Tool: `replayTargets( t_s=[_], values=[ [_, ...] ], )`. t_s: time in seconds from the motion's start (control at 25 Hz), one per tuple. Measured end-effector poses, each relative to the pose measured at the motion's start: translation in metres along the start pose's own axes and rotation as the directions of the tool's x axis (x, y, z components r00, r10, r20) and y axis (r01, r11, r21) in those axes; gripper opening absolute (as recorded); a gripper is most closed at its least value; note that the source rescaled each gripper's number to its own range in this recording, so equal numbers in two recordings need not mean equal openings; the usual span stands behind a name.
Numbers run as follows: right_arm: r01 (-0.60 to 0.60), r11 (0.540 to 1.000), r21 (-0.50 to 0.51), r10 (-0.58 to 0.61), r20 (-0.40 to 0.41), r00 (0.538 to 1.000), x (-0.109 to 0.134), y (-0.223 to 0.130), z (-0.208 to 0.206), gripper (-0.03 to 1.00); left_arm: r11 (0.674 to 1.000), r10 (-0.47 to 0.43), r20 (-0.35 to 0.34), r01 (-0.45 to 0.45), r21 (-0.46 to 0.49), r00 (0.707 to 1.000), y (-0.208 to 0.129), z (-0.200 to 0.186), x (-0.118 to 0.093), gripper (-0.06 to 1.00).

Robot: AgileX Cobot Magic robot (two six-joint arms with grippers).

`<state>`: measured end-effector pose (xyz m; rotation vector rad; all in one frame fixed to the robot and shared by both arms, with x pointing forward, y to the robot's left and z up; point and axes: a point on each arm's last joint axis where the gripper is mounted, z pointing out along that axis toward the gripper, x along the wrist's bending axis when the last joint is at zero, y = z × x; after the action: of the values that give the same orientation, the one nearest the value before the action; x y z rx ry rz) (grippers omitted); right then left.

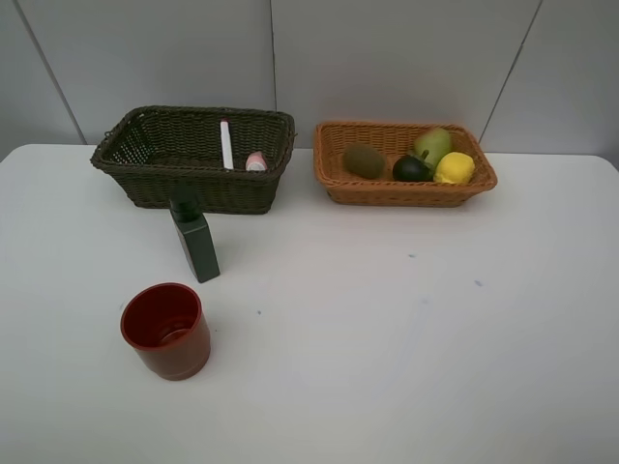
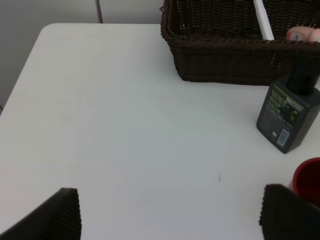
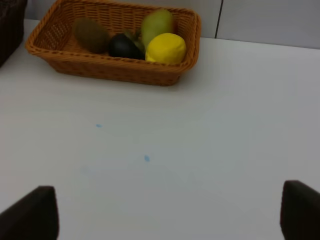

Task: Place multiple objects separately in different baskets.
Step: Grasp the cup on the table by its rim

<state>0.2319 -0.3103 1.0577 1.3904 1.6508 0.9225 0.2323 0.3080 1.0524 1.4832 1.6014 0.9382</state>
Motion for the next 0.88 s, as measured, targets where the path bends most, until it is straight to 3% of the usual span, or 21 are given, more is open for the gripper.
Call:
replayTargets(
  t_s=[0.6,0.88],
  values=[
    [0.003,1.0,-0.001,-0.003,-0.006,1.0,0.0001,-0.0002,0.0007,0.94,1.0,0.0,0.0,0.0,0.0,1.0,0.0,0.0,0.0,0.93],
    [-0.069,0.998,0.011,0.067,0.139,0.988,0.0014,-0.0007,-0.0006,0.94,1.0,0.0,0.0,0.0,0.0,1.0,0.0,0.0,0.0,0.93]
  ],
)
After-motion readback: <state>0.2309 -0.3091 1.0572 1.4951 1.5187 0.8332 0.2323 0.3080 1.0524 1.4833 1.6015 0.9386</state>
